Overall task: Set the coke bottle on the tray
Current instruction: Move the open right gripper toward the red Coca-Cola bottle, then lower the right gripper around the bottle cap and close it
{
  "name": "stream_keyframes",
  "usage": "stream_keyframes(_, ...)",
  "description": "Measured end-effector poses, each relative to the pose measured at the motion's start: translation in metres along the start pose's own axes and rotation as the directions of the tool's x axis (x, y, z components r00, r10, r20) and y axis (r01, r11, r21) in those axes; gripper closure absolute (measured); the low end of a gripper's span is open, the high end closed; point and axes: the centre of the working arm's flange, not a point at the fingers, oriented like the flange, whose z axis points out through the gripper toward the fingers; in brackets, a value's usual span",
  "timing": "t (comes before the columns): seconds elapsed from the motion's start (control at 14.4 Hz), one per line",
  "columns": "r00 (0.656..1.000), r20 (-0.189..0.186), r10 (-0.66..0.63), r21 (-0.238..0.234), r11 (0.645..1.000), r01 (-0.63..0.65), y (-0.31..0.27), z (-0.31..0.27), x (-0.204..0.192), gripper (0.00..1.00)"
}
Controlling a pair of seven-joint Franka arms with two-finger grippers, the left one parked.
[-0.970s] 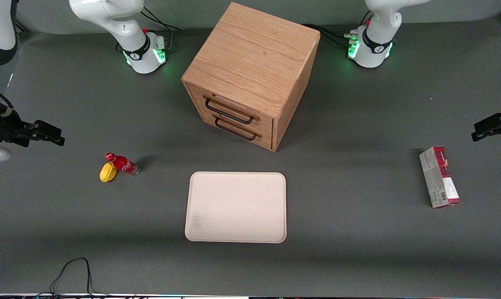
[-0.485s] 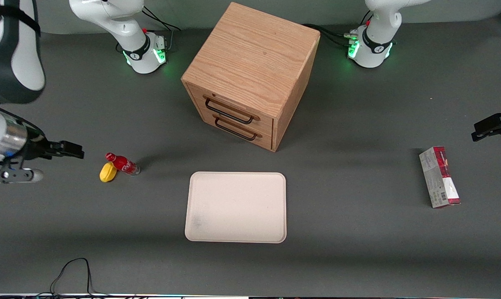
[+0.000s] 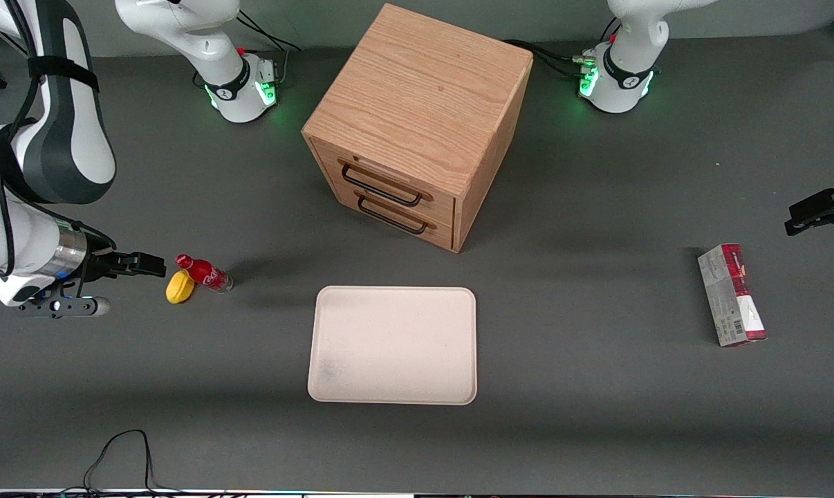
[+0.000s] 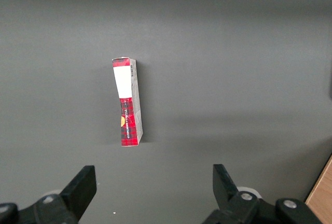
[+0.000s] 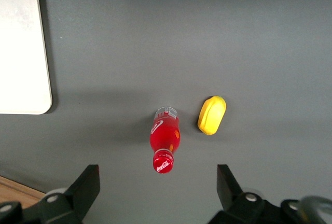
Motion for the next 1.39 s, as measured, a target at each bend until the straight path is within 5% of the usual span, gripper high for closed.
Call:
stream_keyframes(0.49,1.0,0.009,-0.007,0.0,1.0,0.007,-0.005,0.02,-0.002,0.0)
stream_keyframes(1.11,0.997,-0.07,-0.029,0.001,1.0,0.029,-0.017,0.125,-0.038,0.0)
stream_keyframes(1.39,0.997,-0.068,-0.04,-0.012,0.999,0.039,-0.015,0.141,-0.053,0.0)
